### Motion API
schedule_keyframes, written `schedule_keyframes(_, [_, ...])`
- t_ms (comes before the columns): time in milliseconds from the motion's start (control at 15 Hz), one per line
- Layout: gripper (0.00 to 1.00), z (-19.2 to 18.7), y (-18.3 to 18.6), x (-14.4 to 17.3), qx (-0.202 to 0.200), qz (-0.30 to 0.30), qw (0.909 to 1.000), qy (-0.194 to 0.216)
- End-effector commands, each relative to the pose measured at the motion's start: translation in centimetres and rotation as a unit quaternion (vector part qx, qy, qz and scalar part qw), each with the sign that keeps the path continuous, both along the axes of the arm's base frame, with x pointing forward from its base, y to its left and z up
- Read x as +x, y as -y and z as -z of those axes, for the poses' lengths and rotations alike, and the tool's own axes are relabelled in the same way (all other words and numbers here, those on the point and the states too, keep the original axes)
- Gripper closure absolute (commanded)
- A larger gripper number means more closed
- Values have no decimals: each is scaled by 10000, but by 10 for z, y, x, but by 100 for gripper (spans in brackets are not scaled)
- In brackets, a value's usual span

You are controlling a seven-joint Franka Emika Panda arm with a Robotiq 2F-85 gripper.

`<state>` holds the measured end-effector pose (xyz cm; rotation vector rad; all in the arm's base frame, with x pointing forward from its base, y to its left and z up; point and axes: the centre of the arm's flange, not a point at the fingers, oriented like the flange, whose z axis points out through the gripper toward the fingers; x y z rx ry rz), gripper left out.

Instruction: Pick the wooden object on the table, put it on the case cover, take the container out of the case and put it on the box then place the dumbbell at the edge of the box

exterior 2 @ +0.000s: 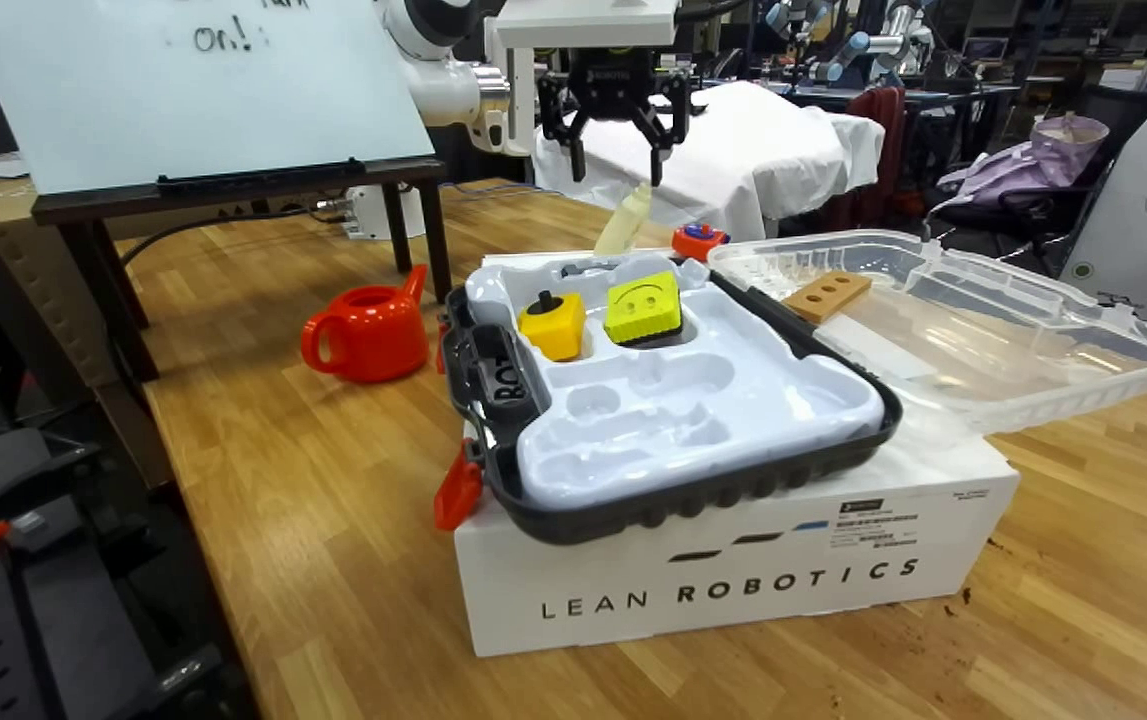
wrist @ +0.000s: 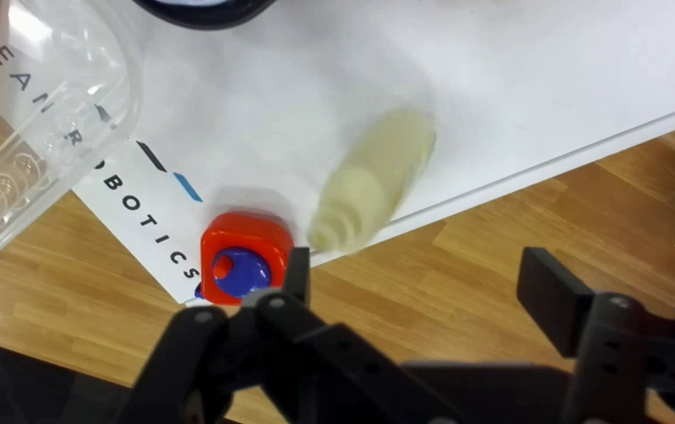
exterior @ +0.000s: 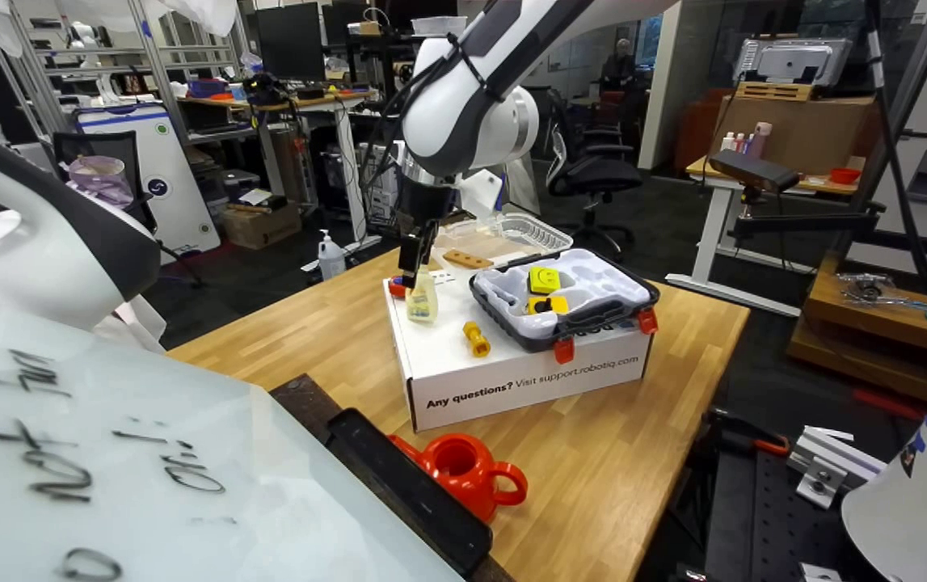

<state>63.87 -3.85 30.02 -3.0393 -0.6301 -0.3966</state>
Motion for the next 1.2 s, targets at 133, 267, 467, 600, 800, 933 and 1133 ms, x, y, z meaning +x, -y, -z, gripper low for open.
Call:
schedule_keyframes(133, [0, -12, 8, -6, -34, -50, 9999, 96])
schedule_keyframes(267, [0, -19, 11, -10, -33, -47, 9999, 150])
schedule_keyframes(467, [0, -30, 17, -15, -33, -24, 9997, 221])
schedule_keyframes(600, [0, -35, 22, -21, -54, 24, 9997, 248])
schedule_keyframes(800, [0, -35, 28, -32, -46, 88, 9998, 181])
schedule_keyframes(933, [0, -31, 28, -40, -1, 84, 9999, 77])
schedule_keyframes(1133, [0, -24, 24, -48, 24, 41, 10000, -57])
